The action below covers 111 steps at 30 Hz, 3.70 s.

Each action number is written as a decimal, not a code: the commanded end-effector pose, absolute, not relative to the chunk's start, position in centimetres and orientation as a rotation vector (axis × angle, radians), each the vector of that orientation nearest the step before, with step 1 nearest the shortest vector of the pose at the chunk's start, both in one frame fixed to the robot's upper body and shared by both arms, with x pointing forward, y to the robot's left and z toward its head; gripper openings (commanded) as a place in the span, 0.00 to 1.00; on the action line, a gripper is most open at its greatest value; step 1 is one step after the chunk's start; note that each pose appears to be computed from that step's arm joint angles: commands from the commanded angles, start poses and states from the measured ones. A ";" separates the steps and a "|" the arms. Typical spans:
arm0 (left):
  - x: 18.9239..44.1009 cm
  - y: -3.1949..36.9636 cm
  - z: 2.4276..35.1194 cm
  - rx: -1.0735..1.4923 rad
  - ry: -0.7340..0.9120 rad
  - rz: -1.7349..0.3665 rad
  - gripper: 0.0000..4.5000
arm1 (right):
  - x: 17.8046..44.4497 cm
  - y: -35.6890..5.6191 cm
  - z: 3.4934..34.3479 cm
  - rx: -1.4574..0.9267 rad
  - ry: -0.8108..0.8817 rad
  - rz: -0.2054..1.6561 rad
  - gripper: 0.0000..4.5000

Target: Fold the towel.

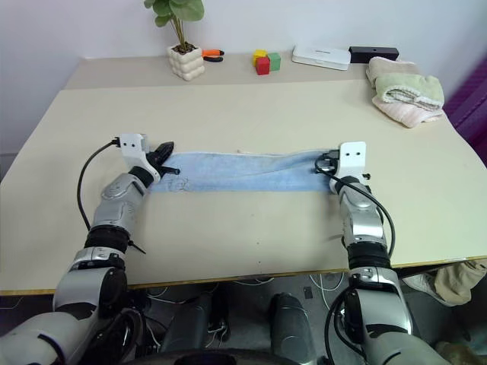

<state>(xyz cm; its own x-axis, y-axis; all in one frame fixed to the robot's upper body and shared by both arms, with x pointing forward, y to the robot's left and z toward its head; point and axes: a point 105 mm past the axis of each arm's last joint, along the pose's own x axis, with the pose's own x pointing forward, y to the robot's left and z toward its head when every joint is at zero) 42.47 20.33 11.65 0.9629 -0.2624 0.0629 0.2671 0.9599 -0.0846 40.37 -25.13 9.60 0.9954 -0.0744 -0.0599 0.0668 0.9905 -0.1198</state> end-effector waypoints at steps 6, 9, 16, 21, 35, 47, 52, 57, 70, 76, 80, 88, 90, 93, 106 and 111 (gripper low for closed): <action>41.7 21.9 13.8 -0.158 -0.141 -0.300 0.12 | 39.4 -25.7 13.2 -0.010 -0.082 -0.005 0.19; 41.5 21.2 15.1 -0.098 -0.179 -0.363 0.42 | 38.6 -26.5 14.6 0.110 -0.102 -0.013 0.53; 39.3 18.7 17.4 0.000 -0.195 -0.693 0.99 | 34.1 -28.2 15.1 0.505 -0.028 -0.030 1.00; 37.0 18.0 17.9 0.028 -0.123 -0.942 0.99 | 30.6 -26.8 15.4 0.631 0.031 0.067 1.00; 33.5 15.5 18.6 0.158 -0.140 -1.222 0.99 | 29.7 -24.5 11.9 0.860 0.194 -0.018 1.00; 32.7 15.5 18.3 0.155 -0.143 -1.177 1.00 | 33.0 -24.2 10.8 0.892 0.225 -0.035 0.88; 32.6 15.7 18.3 0.160 -0.152 -1.152 1.00 | 33.9 -24.4 10.2 0.868 0.214 -0.056 0.37; 32.7 15.7 18.2 0.161 -0.157 -1.140 1.00 | 34.5 -25.7 10.0 0.855 0.189 -0.120 0.01; 33.6 16.2 18.1 0.195 -0.179 -1.104 1.00 | 31.9 -29.2 13.5 0.514 0.099 -0.097 0.01; 34.2 16.3 18.3 0.191 -0.194 -1.101 1.00 | 31.8 -27.2 15.9 0.145 0.081 0.029 0.01; 34.4 16.2 18.3 0.202 -0.198 -1.103 1.00 | 32.2 -23.3 17.7 -0.121 0.034 0.182 0.01; 34.0 16.6 18.2 0.208 -0.201 -1.086 1.00 | 32.6 -14.6 18.0 -0.416 -0.041 0.520 0.01; 33.9 16.7 18.2 0.210 -0.202 -1.078 1.00 | 32.6 -12.6 17.2 -0.408 -0.032 0.591 0.01; 33.6 16.9 18.1 0.212 -0.205 -1.067 1.00 | 32.6 -9.9 15.7 -0.395 -0.004 0.688 0.01; 32.7 17.6 18.1 0.222 -0.192 -1.028 1.00 | 31.6 -7.1 12.4 -0.430 0.097 0.863 0.19; 33.0 17.3 18.1 0.217 -0.193 -1.032 1.00 | 31.4 -8.5 13.8 -0.513 0.072 0.896 0.76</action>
<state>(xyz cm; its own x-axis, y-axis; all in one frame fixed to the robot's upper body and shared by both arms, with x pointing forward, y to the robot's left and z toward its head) 33.01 17.17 16.88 0.4999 -0.8657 0.0281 0.8390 0.4920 0.2322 31.50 -8.21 11.45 0.6302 0.7077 -0.3194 -0.7738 0.5388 -0.3330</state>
